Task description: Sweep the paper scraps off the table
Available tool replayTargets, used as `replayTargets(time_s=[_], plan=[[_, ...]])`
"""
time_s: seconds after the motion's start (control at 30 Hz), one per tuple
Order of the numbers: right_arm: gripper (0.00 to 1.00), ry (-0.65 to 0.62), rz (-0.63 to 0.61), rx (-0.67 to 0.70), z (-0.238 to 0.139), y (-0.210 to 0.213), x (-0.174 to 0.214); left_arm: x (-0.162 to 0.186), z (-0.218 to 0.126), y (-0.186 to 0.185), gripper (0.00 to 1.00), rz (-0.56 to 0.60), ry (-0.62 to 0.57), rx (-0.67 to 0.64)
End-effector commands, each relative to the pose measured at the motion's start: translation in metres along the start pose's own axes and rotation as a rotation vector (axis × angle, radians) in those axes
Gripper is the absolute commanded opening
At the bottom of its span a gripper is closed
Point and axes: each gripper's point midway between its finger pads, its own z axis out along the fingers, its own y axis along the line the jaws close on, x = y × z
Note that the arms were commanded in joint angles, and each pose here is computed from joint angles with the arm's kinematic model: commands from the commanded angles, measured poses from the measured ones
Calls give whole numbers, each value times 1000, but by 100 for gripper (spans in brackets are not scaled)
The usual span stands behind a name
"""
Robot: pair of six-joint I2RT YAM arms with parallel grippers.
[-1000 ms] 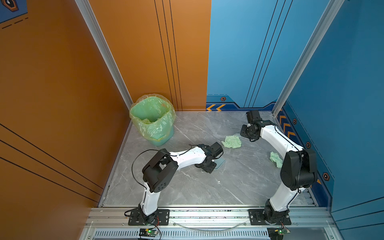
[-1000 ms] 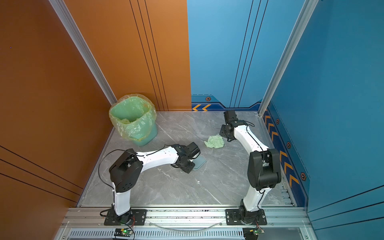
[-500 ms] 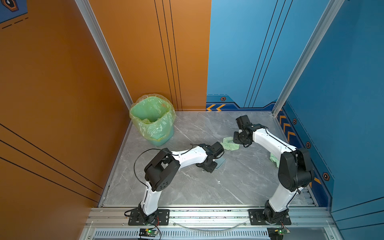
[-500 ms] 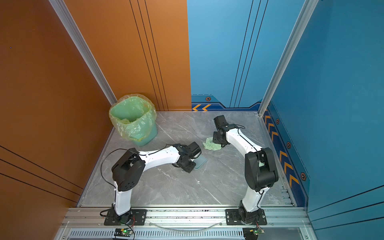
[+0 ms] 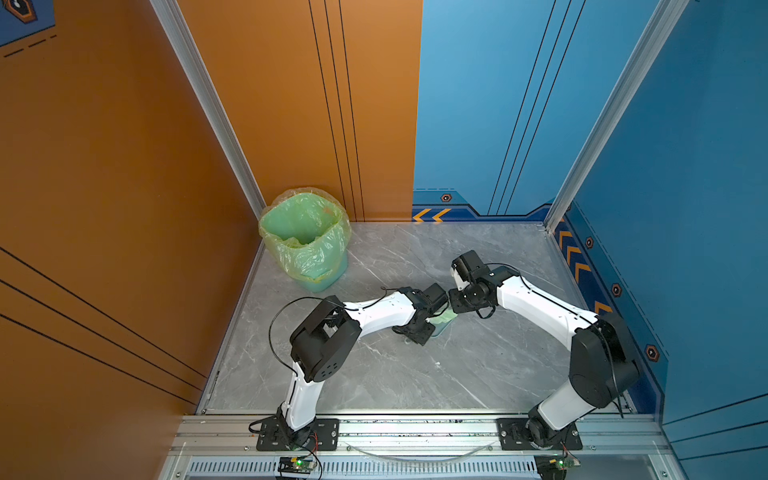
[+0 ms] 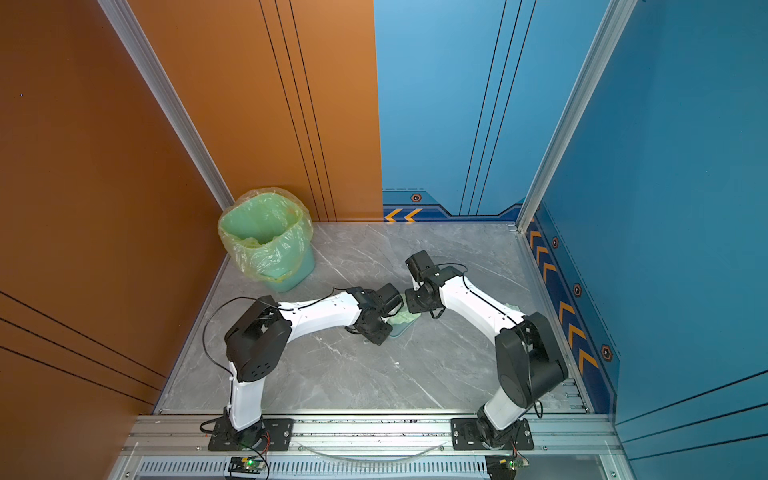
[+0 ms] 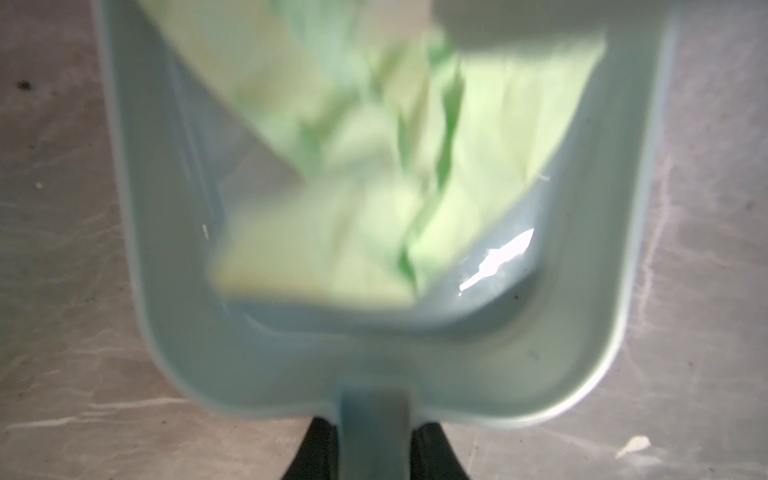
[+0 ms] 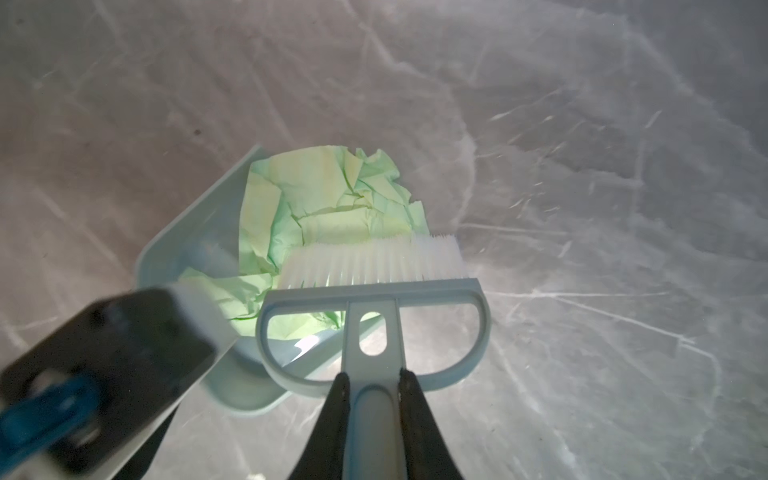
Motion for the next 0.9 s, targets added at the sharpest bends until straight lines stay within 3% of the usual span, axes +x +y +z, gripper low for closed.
replayTargets(time_s=[0.0, 0.17, 0.53, 0.73, 0.87], plan=[[0, 15, -28, -44, -19, 2, 14, 14, 13, 2, 0, 15, 66, -23], [0, -74, 40, -37, -42, -17, 0, 12, 13, 1, 0, 12, 63, -21], [0, -204, 340, 18, -65, -80, -25, 3, 3, 6, 0, -5, 6, -43], [0, -263, 543, 200, -95, -137, -15, -10, -4, 12, 0, -33, -86, -45], [0, -312, 783, 348, -112, -193, 12, -12, 3, 10, 0, -61, -82, -9]])
